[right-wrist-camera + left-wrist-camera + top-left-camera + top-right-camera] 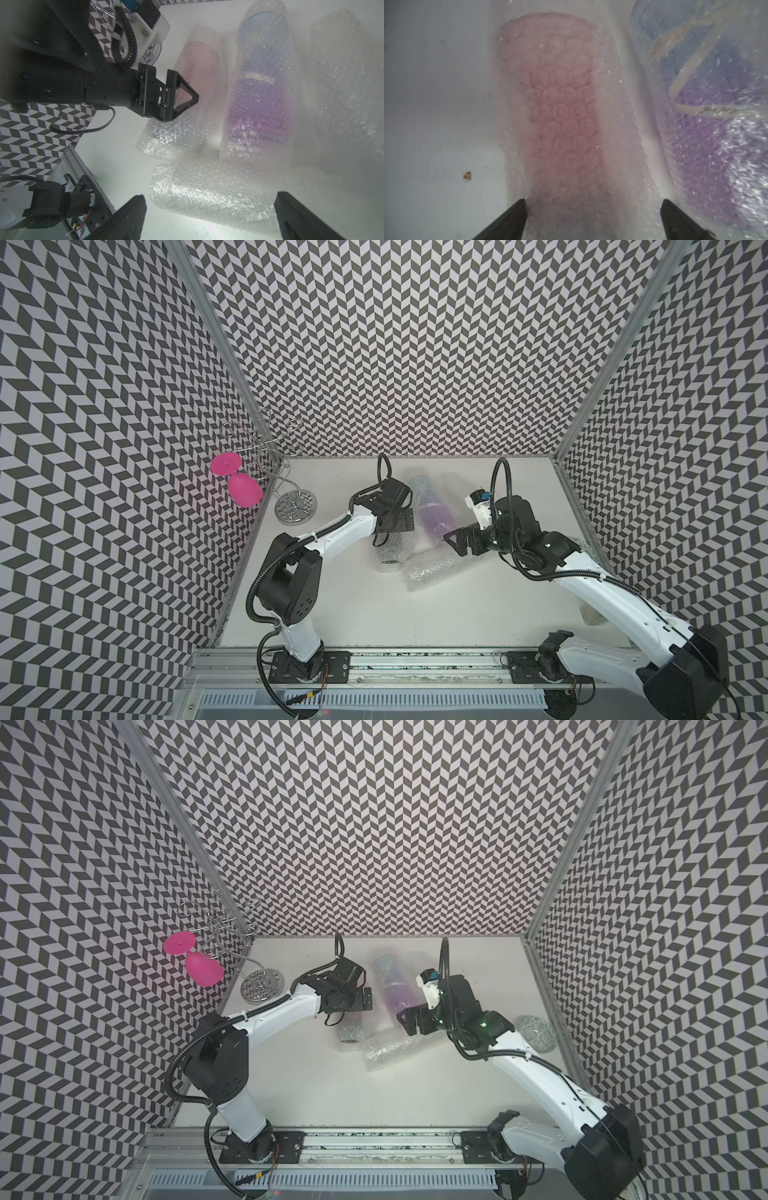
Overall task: Unwrap the vase from the bubble wrap
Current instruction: Adjust the bubble wrap at the center of the board.
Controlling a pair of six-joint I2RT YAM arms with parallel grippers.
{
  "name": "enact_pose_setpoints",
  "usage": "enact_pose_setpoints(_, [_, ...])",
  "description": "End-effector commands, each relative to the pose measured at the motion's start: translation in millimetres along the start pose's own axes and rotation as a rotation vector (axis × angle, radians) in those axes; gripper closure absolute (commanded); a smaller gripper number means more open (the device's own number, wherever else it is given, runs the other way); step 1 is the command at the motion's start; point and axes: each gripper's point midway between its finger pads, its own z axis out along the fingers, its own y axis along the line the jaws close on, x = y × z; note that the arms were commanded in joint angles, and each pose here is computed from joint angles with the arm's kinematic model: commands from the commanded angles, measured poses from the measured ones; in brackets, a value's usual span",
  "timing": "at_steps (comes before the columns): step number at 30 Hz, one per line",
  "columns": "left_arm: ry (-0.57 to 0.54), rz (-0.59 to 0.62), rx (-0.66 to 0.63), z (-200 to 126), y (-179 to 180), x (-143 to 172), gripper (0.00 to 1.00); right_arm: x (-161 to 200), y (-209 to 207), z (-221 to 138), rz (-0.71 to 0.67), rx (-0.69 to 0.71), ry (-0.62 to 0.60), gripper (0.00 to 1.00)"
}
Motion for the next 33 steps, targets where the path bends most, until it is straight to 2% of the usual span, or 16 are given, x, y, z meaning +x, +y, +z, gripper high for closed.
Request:
enact_pose_setpoints(1, [-0.005, 0.022, -0.044, -4.8, 10.5, 1.7, 0.00, -14.1, 6.5, -8.4, -0.011, 0.025, -0.056, 0.01])
enact_pose_setpoints(8, [0.006, -0.004, 0.001, -5.5, 39.5, 17.1, 0.00, -21.5, 9.6, -12.1, 0.041, 0.090, -0.066, 0.01])
enact_pose_setpoints(13, [-0.001, -0.027, 0.038, -11.2, 59.7, 22.2, 0.00, -13.6, 24.2, 8.8, 0.074, 0.084, -0.015, 0.01])
enact_pose_setpoints(20, [-0.018, -0.115, 0.142, -13.9, 91.9, 30.7, 0.03, 5.9, 64.4, 49.0, 0.043, 0.043, 0.090, 0.00])
enact_pose_setpoints(24, [0.012, -0.153, 0.139, -11.1, 108.2, 39.5, 0.03, 12.1, 90.9, 72.4, 0.044, -0.105, 0.119, 0.01])
enact_pose_setpoints(27, [0.006, -0.197, 0.129, -15.5, 119.9, 37.7, 0.05, 5.4, 99.7, 88.6, -0.018, -0.158, 0.106, 0.01])
enact_pose_setpoints(29, [0.018, -0.213, 0.126, -17.3, 123.5, 40.4, 0.07, 1.9, 104.9, 96.9, -0.055, -0.188, 0.139, 0.07])
enact_pose_setpoints(33, [0.039, -0.250, 0.102, -14.2, 131.6, 55.5, 0.10, 18.7, 111.7, 118.5, -0.099, -0.249, 0.234, 0.16])
